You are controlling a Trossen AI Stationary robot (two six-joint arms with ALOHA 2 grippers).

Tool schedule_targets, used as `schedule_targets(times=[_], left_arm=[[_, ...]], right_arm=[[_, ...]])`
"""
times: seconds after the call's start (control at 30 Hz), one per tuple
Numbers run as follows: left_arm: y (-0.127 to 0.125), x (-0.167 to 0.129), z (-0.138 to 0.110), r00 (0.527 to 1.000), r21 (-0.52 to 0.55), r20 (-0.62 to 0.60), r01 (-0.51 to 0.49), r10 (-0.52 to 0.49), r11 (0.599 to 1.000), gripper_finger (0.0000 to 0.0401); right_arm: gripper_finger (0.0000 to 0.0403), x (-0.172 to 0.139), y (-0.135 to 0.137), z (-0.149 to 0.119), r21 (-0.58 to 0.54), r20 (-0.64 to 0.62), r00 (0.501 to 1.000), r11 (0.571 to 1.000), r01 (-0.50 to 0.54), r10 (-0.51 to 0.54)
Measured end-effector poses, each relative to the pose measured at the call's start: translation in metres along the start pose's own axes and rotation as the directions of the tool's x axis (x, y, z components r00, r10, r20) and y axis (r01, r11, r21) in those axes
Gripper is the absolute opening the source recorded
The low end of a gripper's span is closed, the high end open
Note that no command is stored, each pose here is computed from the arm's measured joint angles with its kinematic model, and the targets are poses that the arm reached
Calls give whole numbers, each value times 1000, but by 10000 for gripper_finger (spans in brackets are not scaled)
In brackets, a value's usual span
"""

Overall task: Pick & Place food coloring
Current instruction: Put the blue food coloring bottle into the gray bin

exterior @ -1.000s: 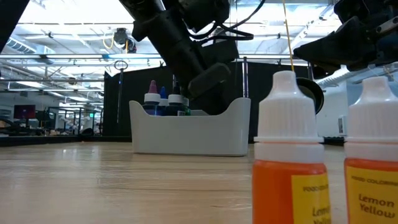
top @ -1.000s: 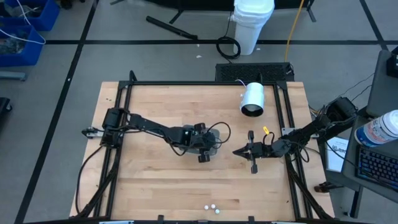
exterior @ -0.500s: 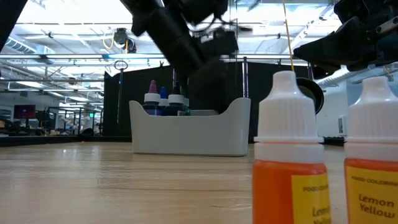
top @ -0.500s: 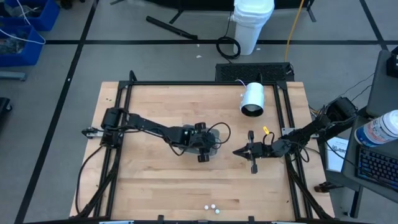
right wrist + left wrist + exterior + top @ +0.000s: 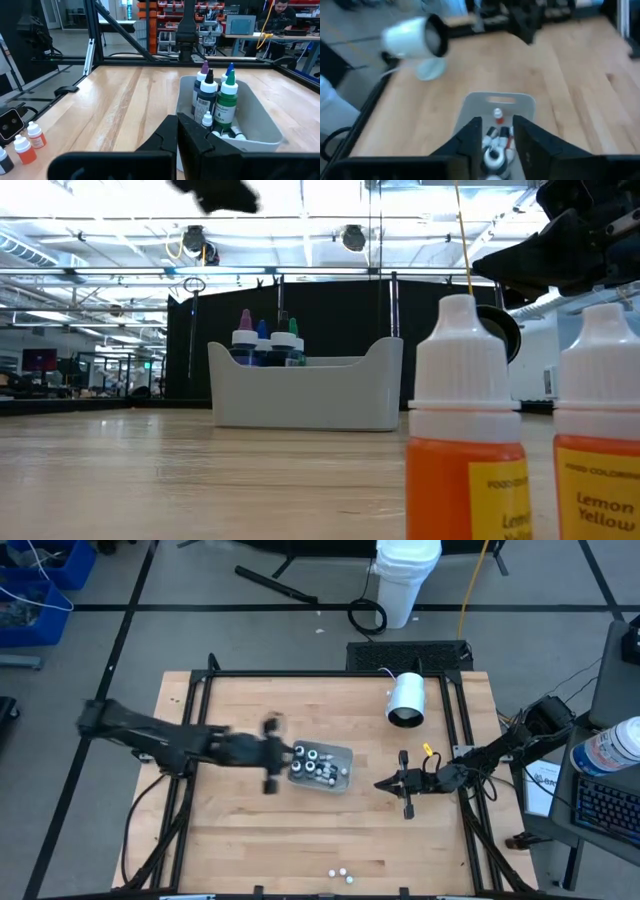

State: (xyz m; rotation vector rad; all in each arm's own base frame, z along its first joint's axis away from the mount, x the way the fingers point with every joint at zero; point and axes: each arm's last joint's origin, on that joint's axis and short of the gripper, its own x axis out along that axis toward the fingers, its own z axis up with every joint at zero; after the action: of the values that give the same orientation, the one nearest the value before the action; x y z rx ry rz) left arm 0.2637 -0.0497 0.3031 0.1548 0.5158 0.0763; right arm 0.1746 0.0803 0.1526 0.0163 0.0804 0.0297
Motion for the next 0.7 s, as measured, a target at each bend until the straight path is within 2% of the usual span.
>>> schedule_targets(times=[0.07,0.13,0.23,0.33,0.37,0.5,0.57,0.7], left_arm=[[5,-19,-32,994,-65,102,-18,24,998,87],[7,-28,-69,973,-116,229,6,21,993,61],[7,-33,-126,920,-166,391,32,36,986,19],[8,-36,-176,861,-229,504,58,68,972,7],[9,-36,-182,859,-238,507,52,78,970,8],[9,-35,-169,878,-214,474,36,71,976,5],[8,-33,-162,883,-181,467,50,41,982,4],[1,-28,-156,928,-103,371,76,-32,992,3]], right_arm=[[0,0,0,0,6,-4,1000,1000,0,0],[0,0,0,-1,4,-11,1000,1000,1,-1],[0,0,0,-1,3,-12,1000,1000,1,-1],[0,0,0,-1,3,-13,1000,1000,1,-1],[0,0,0,-2,2,-14,1000,1000,2,-2],[0,0,-1,-3,-4,-25,1000,1000,5,-6],[0,0,-1,-3,-9,-30,1000,1000,7,-7],[0,1,-1,-3,-13,-30,999,1000,13,-13]])
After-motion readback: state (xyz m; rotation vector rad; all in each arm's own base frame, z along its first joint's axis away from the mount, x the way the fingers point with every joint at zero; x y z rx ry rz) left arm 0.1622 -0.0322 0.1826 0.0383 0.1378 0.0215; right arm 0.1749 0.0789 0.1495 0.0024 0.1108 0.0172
